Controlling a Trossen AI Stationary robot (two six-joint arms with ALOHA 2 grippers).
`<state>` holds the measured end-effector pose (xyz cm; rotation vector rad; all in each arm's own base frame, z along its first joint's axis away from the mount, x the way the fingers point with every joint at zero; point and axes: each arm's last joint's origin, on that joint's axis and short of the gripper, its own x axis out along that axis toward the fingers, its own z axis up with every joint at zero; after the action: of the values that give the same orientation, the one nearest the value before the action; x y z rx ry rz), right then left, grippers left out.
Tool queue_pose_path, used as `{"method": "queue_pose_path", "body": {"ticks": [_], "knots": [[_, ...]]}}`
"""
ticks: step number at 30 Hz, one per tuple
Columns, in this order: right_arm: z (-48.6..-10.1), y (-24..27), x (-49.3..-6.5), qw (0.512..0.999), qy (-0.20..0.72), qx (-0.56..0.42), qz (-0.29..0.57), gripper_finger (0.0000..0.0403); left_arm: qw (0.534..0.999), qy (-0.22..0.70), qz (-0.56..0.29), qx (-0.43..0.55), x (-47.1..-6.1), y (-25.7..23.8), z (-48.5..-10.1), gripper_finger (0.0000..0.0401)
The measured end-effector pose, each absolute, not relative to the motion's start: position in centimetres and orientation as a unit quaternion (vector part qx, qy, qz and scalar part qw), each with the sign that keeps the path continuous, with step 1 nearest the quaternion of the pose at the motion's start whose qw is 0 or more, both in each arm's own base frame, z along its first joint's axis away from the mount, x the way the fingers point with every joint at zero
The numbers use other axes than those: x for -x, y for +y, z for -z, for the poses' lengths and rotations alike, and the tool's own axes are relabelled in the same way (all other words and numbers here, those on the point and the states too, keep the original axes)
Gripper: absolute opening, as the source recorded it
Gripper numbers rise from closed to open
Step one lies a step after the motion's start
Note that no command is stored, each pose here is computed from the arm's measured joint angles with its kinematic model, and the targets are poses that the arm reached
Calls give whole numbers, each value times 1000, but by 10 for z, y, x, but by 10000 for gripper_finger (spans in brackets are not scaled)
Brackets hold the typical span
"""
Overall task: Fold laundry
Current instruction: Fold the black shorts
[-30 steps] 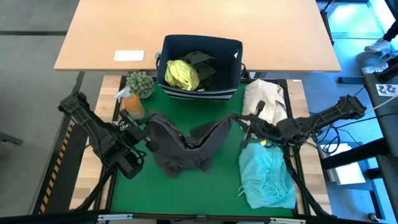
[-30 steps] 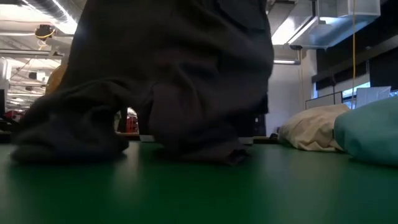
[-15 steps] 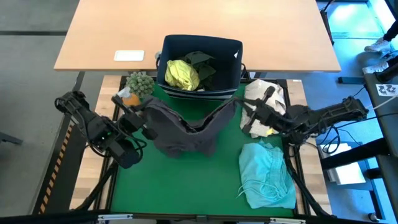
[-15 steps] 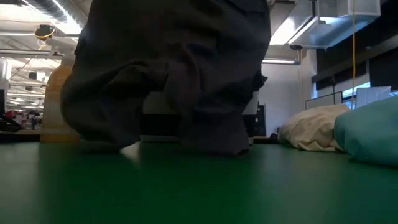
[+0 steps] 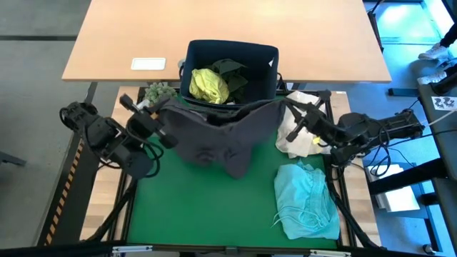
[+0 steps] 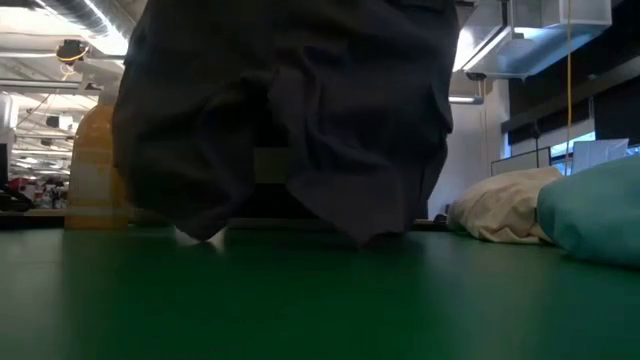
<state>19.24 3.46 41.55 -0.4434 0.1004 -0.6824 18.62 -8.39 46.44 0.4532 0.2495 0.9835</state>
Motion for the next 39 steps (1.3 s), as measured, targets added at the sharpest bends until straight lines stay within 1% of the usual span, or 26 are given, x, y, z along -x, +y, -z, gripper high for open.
{"method": "queue_pose_path", "body": {"ticks": [2, 6, 11, 16, 19, 23, 28, 32, 35, 39], "knots": [[-415, 35, -193, 917, 50, 216, 333, 6, 844, 121, -478, -212, -189, -79, -465, 0], [-420, 35, -192, 926, 23, 202, 318, 6, 837, 115, -500, -193, -194, -72, -466, 0], [-423, 43, -187, 936, 8, 189, 298, 6, 842, 106, -498, -180, -195, -74, -468, 0], [-414, 66, -188, 898, 74, 251, 354, 6, 848, 102, -490, -174, -195, -79, -468, 0], [-408, 84, -191, 903, 80, 268, 327, 6, 843, 108, -492, -188, -203, -82, -464, 0], [-397, 99, -190, 918, 72, 262, 288, 6, 842, 116, -488, -198, -211, -87, -449, 0], [-373, 87, -179, 941, 54, 212, 258, 6, 848, 96, -494, -167, -202, -81, -423, 0], [-359, 68, -169, 954, 35, 164, 247, 6, 847, 99, -494, -168, -197, -78, -405, 0], [-361, 53, -159, 962, -4, 127, 242, 6, 842, 98, -504, -164, -194, -71, -400, 0], [-374, 38, -147, 965, -59, 104, 233, 6, 835, 102, -515, -164, -189, -63, -405, 0]]}}
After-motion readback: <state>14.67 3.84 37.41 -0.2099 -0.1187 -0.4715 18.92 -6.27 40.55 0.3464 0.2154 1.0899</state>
